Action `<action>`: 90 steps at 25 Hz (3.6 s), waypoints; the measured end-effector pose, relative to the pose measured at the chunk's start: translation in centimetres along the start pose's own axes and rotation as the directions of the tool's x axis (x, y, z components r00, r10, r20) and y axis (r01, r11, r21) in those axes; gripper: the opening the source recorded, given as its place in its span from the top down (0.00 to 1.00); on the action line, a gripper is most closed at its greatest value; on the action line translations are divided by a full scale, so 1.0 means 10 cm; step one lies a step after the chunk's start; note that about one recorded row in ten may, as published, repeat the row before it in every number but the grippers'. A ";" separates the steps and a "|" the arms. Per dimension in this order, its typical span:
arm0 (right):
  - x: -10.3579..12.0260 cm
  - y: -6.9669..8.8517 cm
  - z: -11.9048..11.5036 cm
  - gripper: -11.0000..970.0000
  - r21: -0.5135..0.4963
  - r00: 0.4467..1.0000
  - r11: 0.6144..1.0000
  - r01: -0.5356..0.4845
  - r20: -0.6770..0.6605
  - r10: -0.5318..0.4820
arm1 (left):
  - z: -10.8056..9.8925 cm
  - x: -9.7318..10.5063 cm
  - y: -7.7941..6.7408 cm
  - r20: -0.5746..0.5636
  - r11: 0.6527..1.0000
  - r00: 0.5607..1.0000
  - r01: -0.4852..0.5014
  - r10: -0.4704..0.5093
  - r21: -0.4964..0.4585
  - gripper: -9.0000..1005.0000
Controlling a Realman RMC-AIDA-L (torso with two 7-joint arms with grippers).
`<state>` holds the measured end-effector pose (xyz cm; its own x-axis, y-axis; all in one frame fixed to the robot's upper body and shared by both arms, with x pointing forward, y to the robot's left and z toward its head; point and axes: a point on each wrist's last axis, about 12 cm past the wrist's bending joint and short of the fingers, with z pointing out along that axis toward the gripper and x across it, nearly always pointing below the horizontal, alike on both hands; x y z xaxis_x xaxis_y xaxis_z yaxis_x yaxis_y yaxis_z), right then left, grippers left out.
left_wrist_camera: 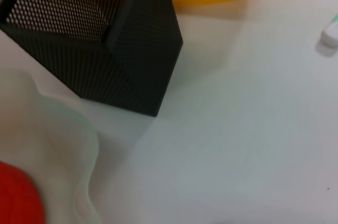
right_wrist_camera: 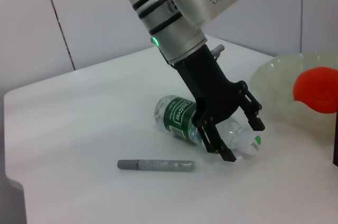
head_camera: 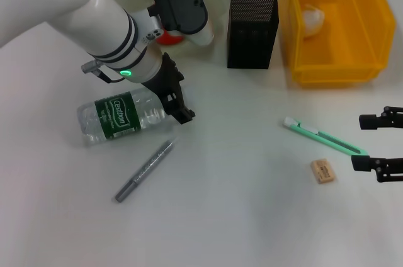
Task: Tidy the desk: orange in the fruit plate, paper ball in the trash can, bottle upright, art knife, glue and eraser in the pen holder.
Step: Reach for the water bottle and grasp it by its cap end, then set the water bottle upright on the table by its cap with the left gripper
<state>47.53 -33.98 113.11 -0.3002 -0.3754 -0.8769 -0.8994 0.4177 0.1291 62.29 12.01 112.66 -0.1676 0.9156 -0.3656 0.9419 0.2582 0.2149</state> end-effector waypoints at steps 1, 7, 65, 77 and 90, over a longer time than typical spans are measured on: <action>0.00 0.00 0.00 0.19 0.000 1.000 1.000 0.001 0.000 -0.001 | 0.03 0.00 0.00 -0.009 1.000 1.000 -0.001 0.001 -0.004 0.19; -0.02 -0.01 0.00 0.19 0.000 1.000 1.000 0.006 0.001 -0.006 | 0.08 0.02 0.00 -0.026 1.000 1.000 0.002 -0.002 -0.004 0.20; -0.28 -0.14 0.27 0.19 -0.086 0.995 0.994 0.060 0.080 -0.053 | -0.66 1.57 -0.09 0.788 0.809 0.462 0.584 -0.407 0.076 0.55; -0.26 -0.13 0.28 0.19 -0.089 0.995 0.995 0.049 0.088 -0.041 | -0.40 1.63 -0.07 0.806 0.813 0.471 0.582 -0.359 0.022 0.55; -0.28 -0.16 0.34 0.19 -0.098 0.994 0.994 0.055 0.099 -0.045 | -0.35 1.64 -0.12 0.814 0.821 0.470 0.571 -0.343 0.016 0.55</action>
<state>50.91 -30.79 113.81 -0.2261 -0.3098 -0.9235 -0.9412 0.3136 0.1253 57.38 27.73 109.56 -0.1648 0.0906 -0.9822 0.6817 0.7301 -0.0470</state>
